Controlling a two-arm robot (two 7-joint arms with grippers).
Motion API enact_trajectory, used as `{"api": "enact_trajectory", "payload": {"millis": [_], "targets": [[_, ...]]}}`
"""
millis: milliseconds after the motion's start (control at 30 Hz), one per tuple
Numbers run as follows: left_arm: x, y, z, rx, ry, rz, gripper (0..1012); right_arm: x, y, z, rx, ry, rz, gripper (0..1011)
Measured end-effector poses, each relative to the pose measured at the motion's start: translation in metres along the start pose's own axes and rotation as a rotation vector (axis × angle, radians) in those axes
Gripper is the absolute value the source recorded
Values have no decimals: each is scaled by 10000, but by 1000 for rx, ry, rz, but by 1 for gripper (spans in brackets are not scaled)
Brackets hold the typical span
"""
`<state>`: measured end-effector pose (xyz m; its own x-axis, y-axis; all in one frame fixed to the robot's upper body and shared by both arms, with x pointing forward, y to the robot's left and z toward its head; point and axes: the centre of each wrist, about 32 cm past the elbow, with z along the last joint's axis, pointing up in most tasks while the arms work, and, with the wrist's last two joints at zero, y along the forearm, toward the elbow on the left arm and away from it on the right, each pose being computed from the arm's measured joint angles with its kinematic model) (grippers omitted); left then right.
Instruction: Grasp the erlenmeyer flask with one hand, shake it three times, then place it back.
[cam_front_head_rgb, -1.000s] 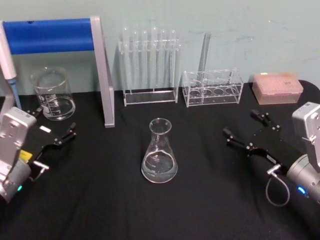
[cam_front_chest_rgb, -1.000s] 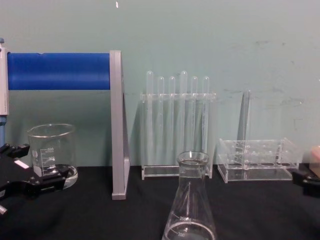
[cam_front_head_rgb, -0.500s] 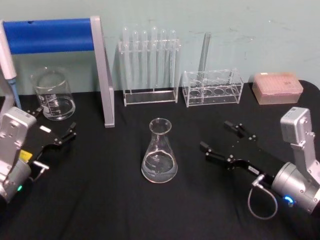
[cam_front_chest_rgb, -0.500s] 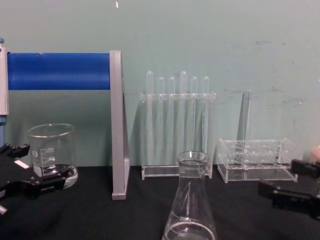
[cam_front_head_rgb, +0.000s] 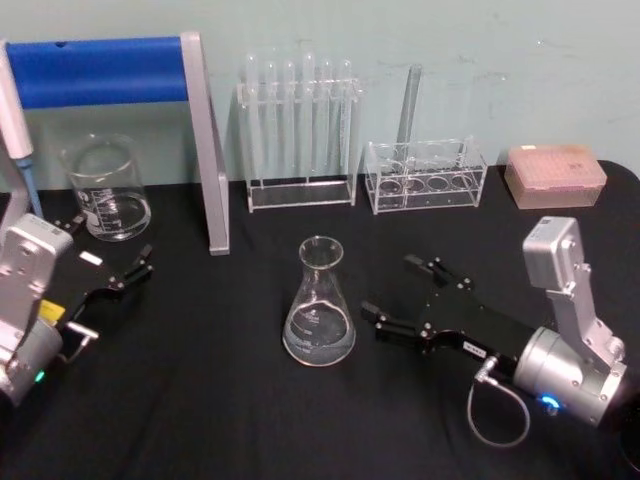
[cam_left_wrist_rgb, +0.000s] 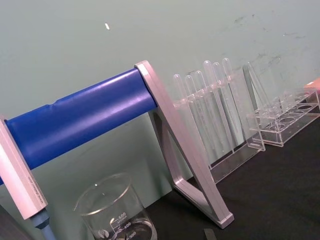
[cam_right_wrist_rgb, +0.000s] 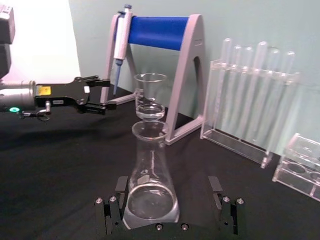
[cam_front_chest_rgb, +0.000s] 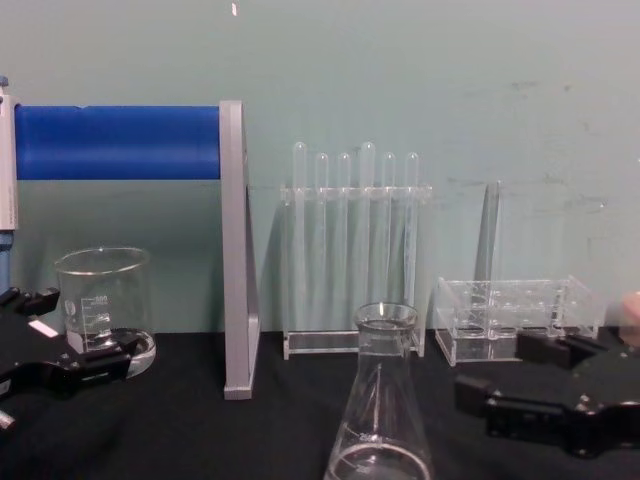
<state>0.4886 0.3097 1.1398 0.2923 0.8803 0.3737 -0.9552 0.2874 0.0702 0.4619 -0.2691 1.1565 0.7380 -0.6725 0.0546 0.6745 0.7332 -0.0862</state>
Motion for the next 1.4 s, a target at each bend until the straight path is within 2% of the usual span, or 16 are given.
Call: {"api": "enact_trajectory", "payload": {"millis": [367,700,1400], "targets": [[0,0,0,0,0,0,1001,16,233,11,-6,-23,55,1000],[0,0,0,0,0,0,1000,64,420,15,-2,-16,73,1000],[0,0,0,0,0,0,1001,117,692,31,3,-15,93,1000]]}}
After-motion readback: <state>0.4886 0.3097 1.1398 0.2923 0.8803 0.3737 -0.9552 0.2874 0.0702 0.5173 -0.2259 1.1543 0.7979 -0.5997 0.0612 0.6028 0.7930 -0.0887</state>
